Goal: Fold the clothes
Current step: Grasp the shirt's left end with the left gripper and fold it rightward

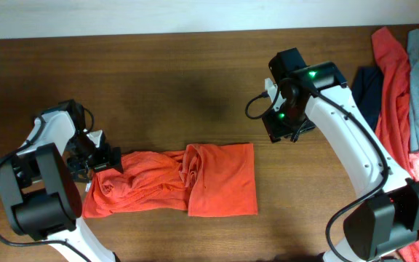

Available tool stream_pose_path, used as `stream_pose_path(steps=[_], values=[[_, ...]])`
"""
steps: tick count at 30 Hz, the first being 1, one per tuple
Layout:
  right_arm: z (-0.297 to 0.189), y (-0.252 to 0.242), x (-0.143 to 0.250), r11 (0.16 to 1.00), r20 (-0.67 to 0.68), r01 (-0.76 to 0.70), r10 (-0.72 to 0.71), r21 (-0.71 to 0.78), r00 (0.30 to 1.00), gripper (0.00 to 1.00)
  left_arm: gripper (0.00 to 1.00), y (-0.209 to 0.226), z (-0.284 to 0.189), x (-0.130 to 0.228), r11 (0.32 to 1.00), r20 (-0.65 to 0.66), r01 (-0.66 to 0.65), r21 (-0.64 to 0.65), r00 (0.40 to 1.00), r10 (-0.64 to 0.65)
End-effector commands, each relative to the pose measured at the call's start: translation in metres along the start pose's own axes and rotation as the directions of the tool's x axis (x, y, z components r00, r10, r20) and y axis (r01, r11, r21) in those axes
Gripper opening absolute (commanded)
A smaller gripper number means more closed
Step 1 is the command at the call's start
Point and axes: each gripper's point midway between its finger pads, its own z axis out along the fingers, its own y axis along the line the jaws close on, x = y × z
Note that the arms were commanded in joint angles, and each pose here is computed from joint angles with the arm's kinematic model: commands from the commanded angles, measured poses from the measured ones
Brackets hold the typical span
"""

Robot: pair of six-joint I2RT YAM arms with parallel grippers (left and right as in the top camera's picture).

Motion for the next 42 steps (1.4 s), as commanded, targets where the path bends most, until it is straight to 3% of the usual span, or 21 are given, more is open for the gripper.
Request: stream_pose_path(steps=[1, 4, 8, 12, 14, 22, 31, 35, 42], values=[[0.001, -0.002, 0.002, 1.0, -0.01, -0.011, 0.011, 0.005, 1.0, 0.57, 0.99, -0.002, 0.029, 0.007, 0.999, -0.077, 0.001, 0.032, 0.997, 0.001], [0.001, -0.002, 0.002, 1.0, -0.01, -0.011, 0.011, 0.005, 1.0, 0.57, 0.93, -0.006, 0.04, 0.012, 0.998, -0.118, 0.008, 0.058, 0.993, -0.001], [0.001, -0.002, 0.002, 1.0, -0.009, -0.011, 0.011, 0.005, 1.0, 0.56, 0.38, -0.013, 0.044, 0.013, 0.995, -0.134, 0.015, 0.102, 0.991, -0.001], [0.001, -0.002, 0.002, 1.0, -0.01, -0.011, 0.011, 0.005, 1.0, 0.56, 0.15, -0.012, 0.044, 0.013, 0.995, -0.134, 0.018, 0.101, 0.991, -0.004], [0.001, -0.002, 0.002, 1.0, -0.01, -0.011, 0.011, 0.005, 1.0, 0.57, 0.09, -0.01, 0.041, 0.012, 0.994, -0.132, 0.028, 0.103, 0.991, -0.014], [0.001, -0.002, 0.002, 1.0, -0.009, -0.011, 0.011, 0.005, 1.0, 0.57, 0.07, 0.033, -0.015, -0.014, 0.985, -0.075, 0.167, 0.054, 0.984, -0.163], [0.001, -0.002, 0.003, 1.0, -0.014, -0.011, 0.011, 0.005, 1.0, 0.57, 0.08, 0.072, -0.119, -0.049, 0.967, 0.123, 0.241, 0.077, 0.961, -0.249], [0.001, -0.002, 0.003, 1.0, -0.014, -0.011, 0.011, 0.004, 1.0, 0.57, 0.08, 0.059, -0.151, -0.046, 0.966, 0.141, 0.242, 0.095, 0.957, -0.254], [0.001, -0.002, 0.005, 1.0, -0.021, -0.011, 0.011, 0.004, 1.0, 0.57, 0.04, -0.008, -0.167, -0.038, 0.989, 0.115, 0.116, 0.094, 0.985, -0.127]])
